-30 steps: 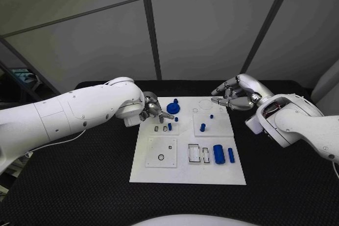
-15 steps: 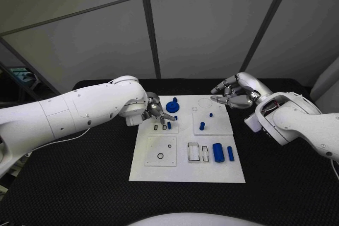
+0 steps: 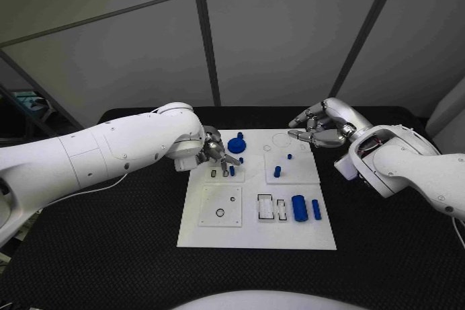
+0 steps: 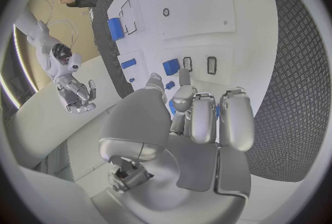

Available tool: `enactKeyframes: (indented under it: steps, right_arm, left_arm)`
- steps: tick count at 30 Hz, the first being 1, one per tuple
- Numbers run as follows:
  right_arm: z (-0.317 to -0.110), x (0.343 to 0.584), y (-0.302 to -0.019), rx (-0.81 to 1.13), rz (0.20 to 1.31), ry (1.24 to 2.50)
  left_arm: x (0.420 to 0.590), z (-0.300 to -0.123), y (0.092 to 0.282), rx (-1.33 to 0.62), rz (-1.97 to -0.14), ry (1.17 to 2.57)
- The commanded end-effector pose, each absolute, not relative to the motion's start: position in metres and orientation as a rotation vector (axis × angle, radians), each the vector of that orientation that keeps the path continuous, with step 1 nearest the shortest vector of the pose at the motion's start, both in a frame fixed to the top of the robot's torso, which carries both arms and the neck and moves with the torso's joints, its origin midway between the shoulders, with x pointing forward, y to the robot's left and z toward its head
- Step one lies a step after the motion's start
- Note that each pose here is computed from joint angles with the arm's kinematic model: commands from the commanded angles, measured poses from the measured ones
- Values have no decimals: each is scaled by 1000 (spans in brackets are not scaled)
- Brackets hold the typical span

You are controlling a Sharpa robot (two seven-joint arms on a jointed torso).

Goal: Assemble the parts on the task board

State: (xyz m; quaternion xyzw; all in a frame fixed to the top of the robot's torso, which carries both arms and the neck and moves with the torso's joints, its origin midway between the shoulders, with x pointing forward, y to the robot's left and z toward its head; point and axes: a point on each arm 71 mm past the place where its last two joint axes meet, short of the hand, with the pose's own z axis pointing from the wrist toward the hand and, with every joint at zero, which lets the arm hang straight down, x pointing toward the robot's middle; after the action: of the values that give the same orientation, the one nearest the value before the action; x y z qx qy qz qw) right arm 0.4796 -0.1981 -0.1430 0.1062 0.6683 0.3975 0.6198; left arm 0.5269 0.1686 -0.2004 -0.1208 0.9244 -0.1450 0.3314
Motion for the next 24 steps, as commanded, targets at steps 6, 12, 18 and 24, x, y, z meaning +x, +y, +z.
enactKeyframes:
  steps: [6, 12, 18, 24]
  right_arm:
    - [-143, 481, -196, 244, 917, 1545]
    - [-143, 481, -194, 239, 917, 1551]
    - [-143, 481, -193, 237, 918, 1554]
    - [-144, 481, -192, 236, 918, 1556]
  left_arm:
    - [527, -200, 166, -290, -378, 2427]
    - [528, -201, 164, -281, -384, 2432]
    - [528, -201, 162, -277, -385, 2434]
    - [528, -201, 160, -270, -390, 2437]
